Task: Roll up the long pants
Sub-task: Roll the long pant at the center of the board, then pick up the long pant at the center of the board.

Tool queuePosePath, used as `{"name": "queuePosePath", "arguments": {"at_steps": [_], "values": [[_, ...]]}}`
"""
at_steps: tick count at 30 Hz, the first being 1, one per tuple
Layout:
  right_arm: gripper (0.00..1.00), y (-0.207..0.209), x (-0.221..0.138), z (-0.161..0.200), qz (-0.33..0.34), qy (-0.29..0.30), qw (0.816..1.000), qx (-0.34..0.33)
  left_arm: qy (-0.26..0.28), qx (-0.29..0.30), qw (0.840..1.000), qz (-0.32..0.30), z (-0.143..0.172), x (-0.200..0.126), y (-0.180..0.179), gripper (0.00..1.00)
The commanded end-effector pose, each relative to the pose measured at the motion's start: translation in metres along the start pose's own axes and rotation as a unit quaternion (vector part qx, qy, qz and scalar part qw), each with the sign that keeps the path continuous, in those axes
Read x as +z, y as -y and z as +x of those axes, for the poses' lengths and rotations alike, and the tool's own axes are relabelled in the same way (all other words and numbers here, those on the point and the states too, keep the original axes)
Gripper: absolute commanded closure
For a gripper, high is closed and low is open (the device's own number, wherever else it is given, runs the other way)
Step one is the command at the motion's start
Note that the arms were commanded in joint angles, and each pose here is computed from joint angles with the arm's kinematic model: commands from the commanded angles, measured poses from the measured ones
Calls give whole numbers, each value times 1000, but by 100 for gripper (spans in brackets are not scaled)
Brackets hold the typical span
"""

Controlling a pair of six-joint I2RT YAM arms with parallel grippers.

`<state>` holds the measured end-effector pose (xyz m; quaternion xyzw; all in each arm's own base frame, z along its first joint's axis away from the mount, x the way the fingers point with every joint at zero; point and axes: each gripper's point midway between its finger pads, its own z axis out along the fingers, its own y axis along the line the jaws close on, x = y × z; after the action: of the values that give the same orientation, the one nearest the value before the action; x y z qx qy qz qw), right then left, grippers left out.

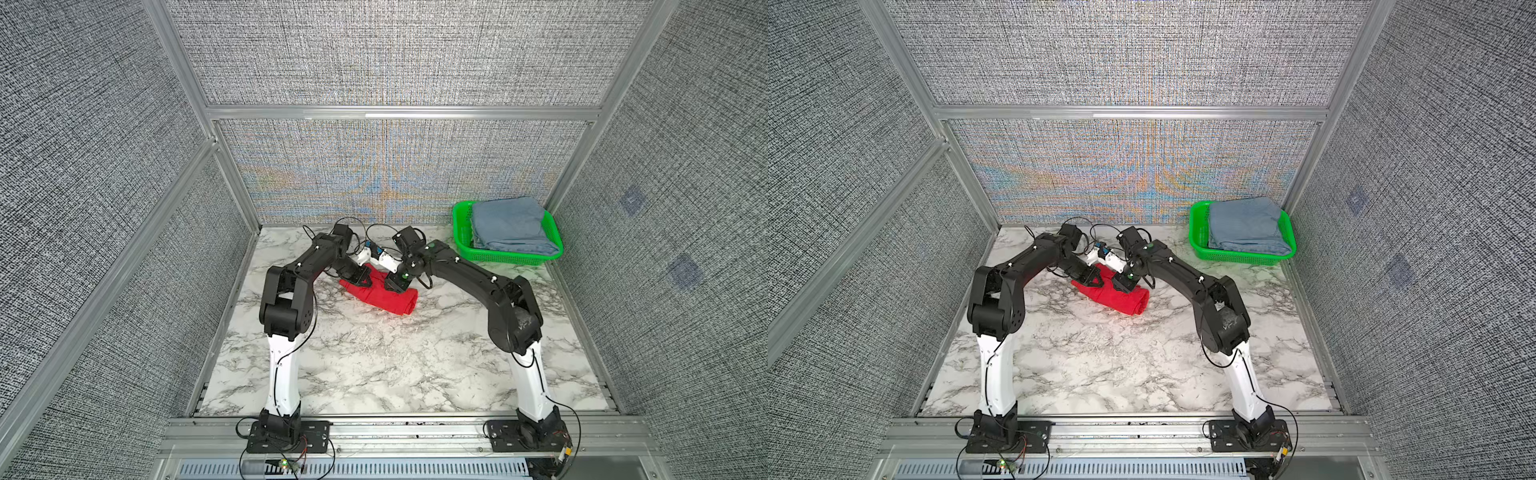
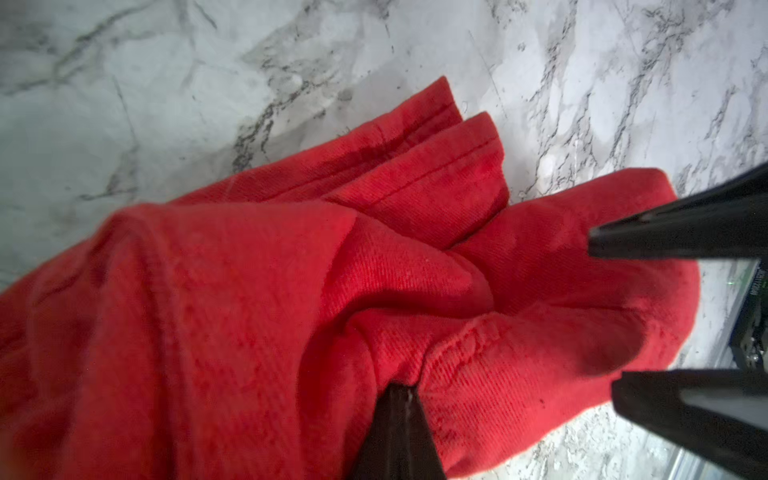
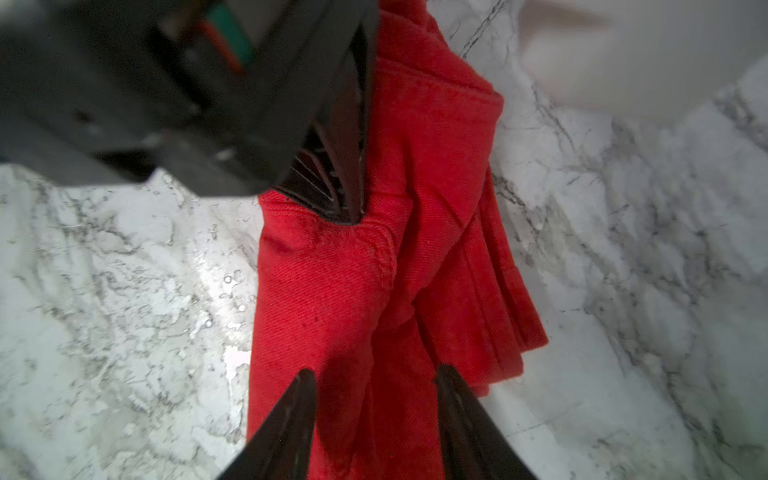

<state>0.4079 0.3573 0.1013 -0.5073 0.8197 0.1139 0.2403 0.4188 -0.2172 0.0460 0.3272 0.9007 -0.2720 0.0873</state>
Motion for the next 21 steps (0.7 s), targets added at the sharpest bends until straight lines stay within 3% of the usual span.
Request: {"name": "queuePosePath", "arguments": {"at_steps": [1, 12, 21], "values": [[44, 7, -3, -6, 84, -6, 995, -47, -66, -22, 993, -96, 29, 11, -41, 98], [28, -22, 10, -3, 114, -29, 989, -93, -84, -40, 992, -89, 29, 13, -42, 98], [25, -31, 32, 14, 85, -55, 990, -102, -92, -45, 991, -81, 30, 13, -40, 98]]}}
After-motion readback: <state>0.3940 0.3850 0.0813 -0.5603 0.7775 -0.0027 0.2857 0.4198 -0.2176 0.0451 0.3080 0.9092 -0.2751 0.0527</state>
